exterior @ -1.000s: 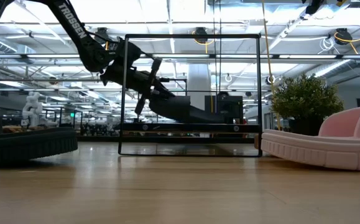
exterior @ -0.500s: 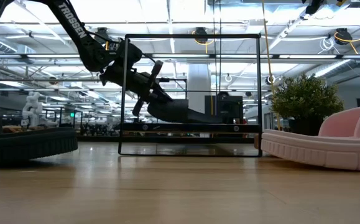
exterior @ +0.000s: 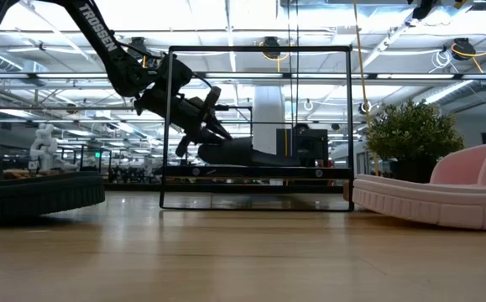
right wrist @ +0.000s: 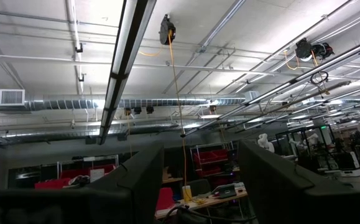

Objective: Pick and place slides into the shelf
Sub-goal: Put the top black slides on the shelf

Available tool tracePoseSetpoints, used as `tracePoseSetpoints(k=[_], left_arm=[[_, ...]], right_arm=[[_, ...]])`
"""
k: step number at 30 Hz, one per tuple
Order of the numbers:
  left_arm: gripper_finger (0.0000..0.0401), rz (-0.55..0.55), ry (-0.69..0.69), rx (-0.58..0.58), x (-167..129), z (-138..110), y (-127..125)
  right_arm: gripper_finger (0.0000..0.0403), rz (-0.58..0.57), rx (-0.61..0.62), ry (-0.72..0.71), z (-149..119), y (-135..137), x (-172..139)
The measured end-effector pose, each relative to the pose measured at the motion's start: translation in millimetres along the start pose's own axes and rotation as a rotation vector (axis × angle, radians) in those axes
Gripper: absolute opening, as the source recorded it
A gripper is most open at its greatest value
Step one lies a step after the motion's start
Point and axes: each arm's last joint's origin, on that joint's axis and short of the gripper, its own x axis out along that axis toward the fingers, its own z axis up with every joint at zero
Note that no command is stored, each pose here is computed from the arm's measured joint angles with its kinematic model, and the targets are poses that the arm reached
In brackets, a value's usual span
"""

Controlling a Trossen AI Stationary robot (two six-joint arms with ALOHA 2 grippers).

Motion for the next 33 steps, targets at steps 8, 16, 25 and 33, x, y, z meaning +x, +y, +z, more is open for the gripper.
tracePoseSetpoints(k=[8, 16, 25, 33], left_arm=[[0.0097, 0.001, 0.0, 0.02, 0.1, -0.2, 0.2], [0.0126, 0.029, 0.0, 0.057, 0.0, -1.1, 1.7], [0.0145, 0.066, 0.003, 0.096, -0.1, -2.4, 3.8], [0.0145, 0.072, 0.0, 0.124, -0.1, -2.3, 4.0]], right_arm=[[0.0196, 0.0, 0.0, 0.0, 0.0, 0.0, 0.0], [0.0196, 0.0, 0.0, 0.0, 0.0, 0.0, 0.0], [0.0196, 0.0, 0.0, 0.0, 0.0, 0.0, 0.0], [0.0196, 0.001, 0.0, 0.0, 0.0, 0.0, 0.0]])
